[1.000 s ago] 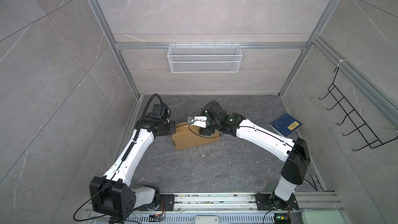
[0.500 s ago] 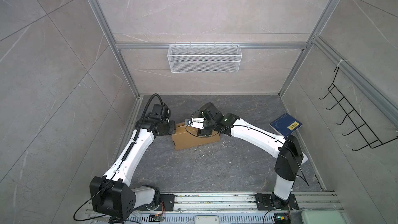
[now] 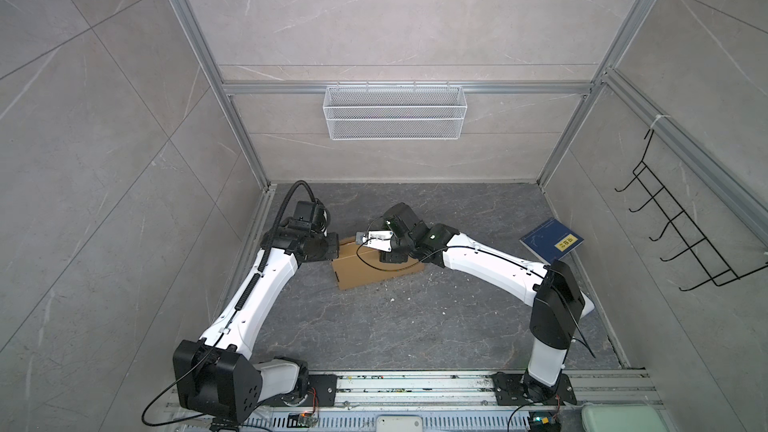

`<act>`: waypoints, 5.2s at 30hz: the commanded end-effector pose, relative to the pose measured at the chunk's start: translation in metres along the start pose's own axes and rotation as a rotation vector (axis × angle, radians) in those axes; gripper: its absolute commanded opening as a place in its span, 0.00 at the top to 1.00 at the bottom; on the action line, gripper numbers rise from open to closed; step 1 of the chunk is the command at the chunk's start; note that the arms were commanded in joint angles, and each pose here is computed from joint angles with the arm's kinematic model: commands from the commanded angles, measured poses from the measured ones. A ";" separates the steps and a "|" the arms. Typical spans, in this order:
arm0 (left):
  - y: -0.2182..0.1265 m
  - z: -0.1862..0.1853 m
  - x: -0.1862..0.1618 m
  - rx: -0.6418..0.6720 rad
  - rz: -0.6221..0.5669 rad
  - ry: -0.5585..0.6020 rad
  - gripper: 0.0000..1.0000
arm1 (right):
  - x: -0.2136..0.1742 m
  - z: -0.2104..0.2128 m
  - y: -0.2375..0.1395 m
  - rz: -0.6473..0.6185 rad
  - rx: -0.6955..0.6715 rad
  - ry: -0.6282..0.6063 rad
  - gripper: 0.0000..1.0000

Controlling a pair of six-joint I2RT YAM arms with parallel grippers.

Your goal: Fold the paper box

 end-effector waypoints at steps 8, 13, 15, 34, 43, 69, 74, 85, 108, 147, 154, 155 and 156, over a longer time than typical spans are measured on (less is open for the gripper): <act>-0.005 -0.002 -0.028 -0.024 0.101 0.034 0.93 | -0.008 0.012 0.006 0.030 0.012 0.022 0.34; -0.012 -0.003 -0.027 -0.032 0.078 0.033 0.87 | -0.011 0.014 0.006 0.038 0.012 0.027 0.35; -0.016 -0.004 -0.026 -0.041 0.070 0.034 0.83 | -0.011 0.014 0.007 0.040 0.014 0.029 0.35; -0.061 -0.006 -0.012 -0.175 -0.084 -0.064 0.39 | -0.018 0.019 0.011 0.062 0.017 0.042 0.38; -0.040 0.005 0.016 -0.462 -0.189 -0.376 0.26 | -0.020 0.020 0.011 0.066 0.012 0.050 0.38; 0.019 0.028 0.002 -0.534 -0.120 -0.550 0.52 | -0.021 0.019 0.010 0.064 0.002 0.060 0.39; 0.023 0.028 -0.008 -0.531 -0.103 -0.558 0.57 | -0.021 0.019 0.011 0.069 0.001 0.063 0.39; 0.032 0.032 -0.022 -0.515 -0.086 -0.573 0.64 | -0.022 0.020 0.012 0.075 0.005 0.074 0.39; 0.047 0.033 -0.036 -0.500 -0.022 -0.568 0.82 | -0.027 0.027 0.017 0.086 0.010 0.103 0.42; 0.036 0.038 -0.042 -0.448 0.011 -0.488 0.89 | -0.030 0.030 0.021 0.104 0.021 0.105 0.43; 0.026 0.043 -0.037 -0.418 0.034 -0.443 0.89 | -0.030 0.030 0.021 0.101 0.018 0.103 0.43; 0.026 0.043 -0.037 -0.417 0.046 -0.437 0.89 | -0.030 0.031 0.021 0.102 0.020 0.105 0.43; 0.025 0.042 -0.037 -0.418 0.051 -0.435 0.89 | -0.030 0.030 0.021 0.100 0.020 0.107 0.43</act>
Point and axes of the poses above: each gripper's point midway between its finger pads, its own y axis out along the fingers, its own z axis along the line the jaws close on, x = y × z, the point moved 5 cm from there along -y, back along the fingers, and after that the axes turned 4 degrees about y, right-handed, at the moved point
